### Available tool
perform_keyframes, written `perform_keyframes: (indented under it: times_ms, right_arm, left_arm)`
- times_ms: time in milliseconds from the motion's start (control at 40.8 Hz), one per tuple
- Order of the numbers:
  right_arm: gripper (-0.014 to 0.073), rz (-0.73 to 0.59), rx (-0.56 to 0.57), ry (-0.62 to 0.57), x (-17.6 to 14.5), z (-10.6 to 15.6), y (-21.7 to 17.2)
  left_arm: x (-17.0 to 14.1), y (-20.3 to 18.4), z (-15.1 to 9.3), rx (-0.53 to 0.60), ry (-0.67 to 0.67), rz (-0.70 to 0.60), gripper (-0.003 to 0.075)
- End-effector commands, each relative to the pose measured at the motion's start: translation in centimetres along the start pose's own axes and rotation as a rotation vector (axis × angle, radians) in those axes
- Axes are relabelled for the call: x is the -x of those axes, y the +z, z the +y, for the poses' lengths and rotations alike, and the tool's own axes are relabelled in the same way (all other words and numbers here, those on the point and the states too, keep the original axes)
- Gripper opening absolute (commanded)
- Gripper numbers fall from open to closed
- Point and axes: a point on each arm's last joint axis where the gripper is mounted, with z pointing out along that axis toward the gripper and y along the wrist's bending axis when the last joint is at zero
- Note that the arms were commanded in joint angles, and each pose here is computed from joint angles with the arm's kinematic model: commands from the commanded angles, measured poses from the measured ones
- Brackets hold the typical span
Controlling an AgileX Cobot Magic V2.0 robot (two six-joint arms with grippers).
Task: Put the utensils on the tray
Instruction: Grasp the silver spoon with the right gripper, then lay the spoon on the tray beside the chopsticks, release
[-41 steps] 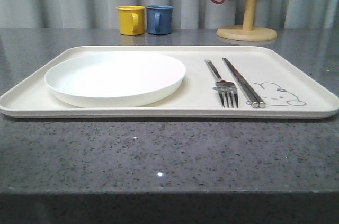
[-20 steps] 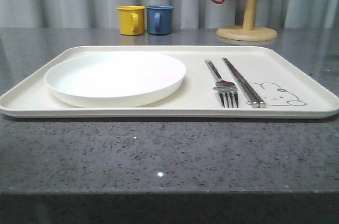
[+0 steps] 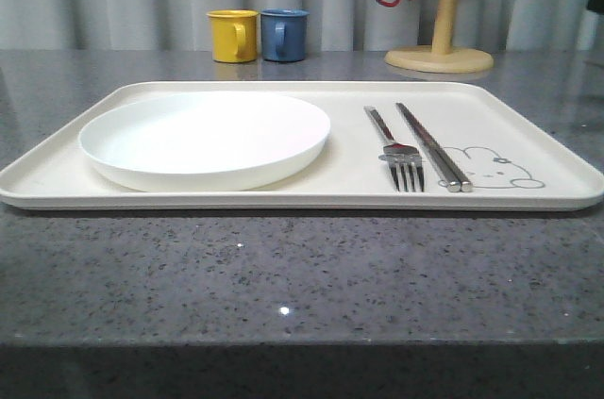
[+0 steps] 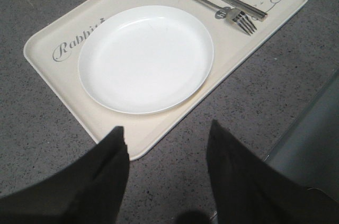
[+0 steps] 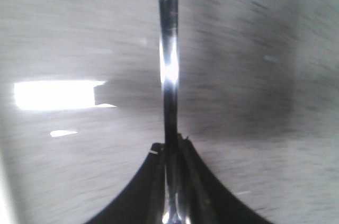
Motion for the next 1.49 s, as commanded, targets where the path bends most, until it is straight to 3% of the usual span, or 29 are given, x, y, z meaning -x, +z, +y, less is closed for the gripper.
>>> perform_keyframes:
  times_ms: [0, 171, 392, 612, 784, 1004, 1102, 1273, 1469]
  right_arm:
    - [0.0041, -0.039, 0.077, -0.069, -1.7, 3.0, -4.8]
    - [0.0041, -0.015, 0.218, -0.141, -2.9, 8.1, -5.4]
    - [0.0041, 0.008, 0.273, -0.027, -3.3, 11.6, -4.2]
    - [0.0041, 0.100, 0.241, 0.047, -3.1, 11.8, -1.2]
    - [0.0074, 0.093, 0.163, 0.072, -2.4, 11.4, 0.3]
    - [0.0277, 0.091, 0.127, 0.074, -2.2, 11.1, 0.7]
    - [0.0300, 0.082, 0.130, 0.067, -2.2, 11.1, 0.6]
    - [0.0300, 0.016, 0.153, -0.027, -2.8, 11.0, -1.9]
    - [0.0300, -0.155, 0.187, -0.188, -5.2, 10.4, -8.2]
  left_arm:
    - [1.3, -0.5, 0.2, 0.012, -0.010, -0.095, 0.0335]
    - [1.3, -0.5, 0.2, 0.012, -0.010, -0.095, 0.0335]
    - [1.3, -0.5, 0.2, 0.012, -0.010, -0.095, 0.0335]
    - [1.3, -0.5, 0.2, 0.012, -0.010, -0.095, 0.0335]
    - [1.3, -0.5, 0.2, 0.012, -0.010, -0.095, 0.0335]
    - [1.3, -0.5, 0.2, 0.012, -0.010, -0.095, 0.0335]
    - [1.3, -0.5, 0.2, 0.012, -0.010, -0.095, 0.0335]
    - [1.3, -0.5, 0.2, 0.012, -0.010, -0.095, 0.0335]
    - [1.3, -0.5, 0.2, 0.012, -0.010, -0.095, 0.0335]
